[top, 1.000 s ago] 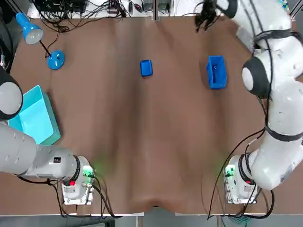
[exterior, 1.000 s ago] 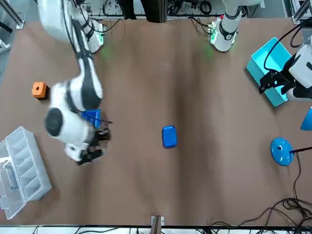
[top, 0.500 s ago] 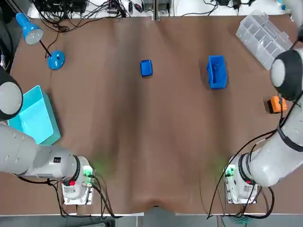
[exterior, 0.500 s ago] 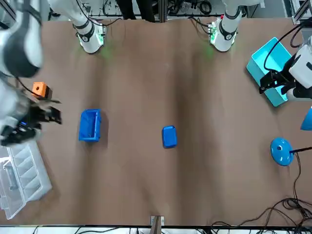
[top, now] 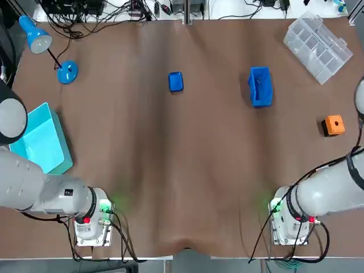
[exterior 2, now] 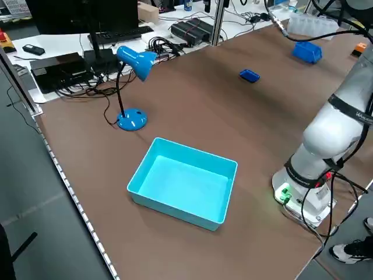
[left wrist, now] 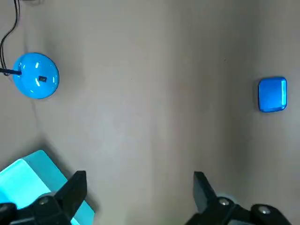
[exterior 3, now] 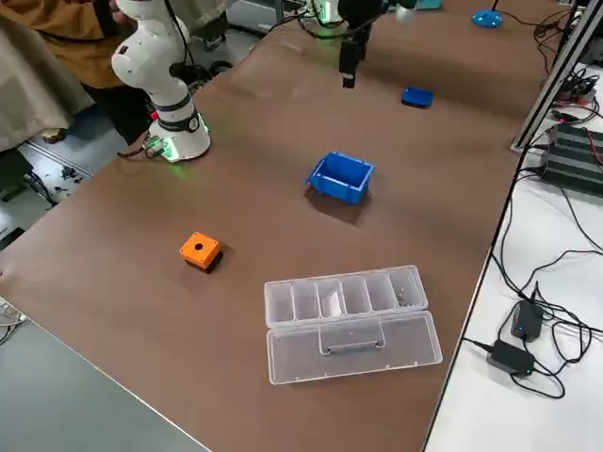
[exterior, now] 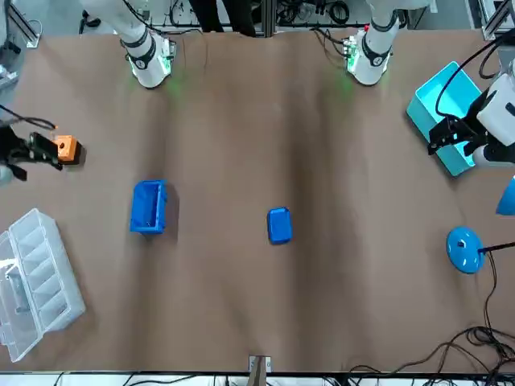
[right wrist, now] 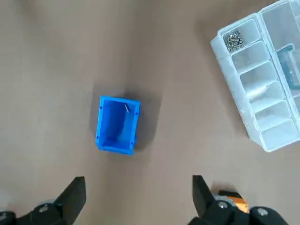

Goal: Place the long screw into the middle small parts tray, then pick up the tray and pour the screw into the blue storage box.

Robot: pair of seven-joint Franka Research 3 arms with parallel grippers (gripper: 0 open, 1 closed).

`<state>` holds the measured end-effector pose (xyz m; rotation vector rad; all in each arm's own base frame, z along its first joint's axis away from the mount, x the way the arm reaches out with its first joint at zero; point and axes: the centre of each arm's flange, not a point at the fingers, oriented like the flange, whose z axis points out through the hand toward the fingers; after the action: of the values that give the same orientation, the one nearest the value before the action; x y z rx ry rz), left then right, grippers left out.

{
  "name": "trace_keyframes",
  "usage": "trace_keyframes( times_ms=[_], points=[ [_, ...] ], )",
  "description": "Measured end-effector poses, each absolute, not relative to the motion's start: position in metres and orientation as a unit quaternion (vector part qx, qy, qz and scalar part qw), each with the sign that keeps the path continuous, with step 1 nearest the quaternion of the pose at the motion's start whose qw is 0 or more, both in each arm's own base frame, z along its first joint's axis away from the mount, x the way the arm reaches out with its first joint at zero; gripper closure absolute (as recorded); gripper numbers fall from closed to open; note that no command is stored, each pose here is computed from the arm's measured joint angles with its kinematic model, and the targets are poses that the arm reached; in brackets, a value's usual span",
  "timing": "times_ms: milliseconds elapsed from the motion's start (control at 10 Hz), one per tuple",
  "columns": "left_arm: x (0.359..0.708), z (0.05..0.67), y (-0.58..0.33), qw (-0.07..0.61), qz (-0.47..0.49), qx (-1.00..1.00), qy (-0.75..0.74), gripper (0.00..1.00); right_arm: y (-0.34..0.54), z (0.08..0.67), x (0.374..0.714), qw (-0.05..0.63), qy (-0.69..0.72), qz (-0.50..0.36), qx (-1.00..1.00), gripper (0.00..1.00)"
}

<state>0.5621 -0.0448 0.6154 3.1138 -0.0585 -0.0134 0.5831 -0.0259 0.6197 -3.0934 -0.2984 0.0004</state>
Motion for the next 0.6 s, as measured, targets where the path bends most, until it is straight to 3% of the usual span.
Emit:
trace_keyframes(
  times_ms=[600],
  points=[
    [0.563, 0.619, -0.045, 0.014, 0.0, 1.0, -0.02, 0.0, -0.047, 0.619, 0.575, 0.012, -0.027, -0.011, -1.0, 0.0]
  ],
)
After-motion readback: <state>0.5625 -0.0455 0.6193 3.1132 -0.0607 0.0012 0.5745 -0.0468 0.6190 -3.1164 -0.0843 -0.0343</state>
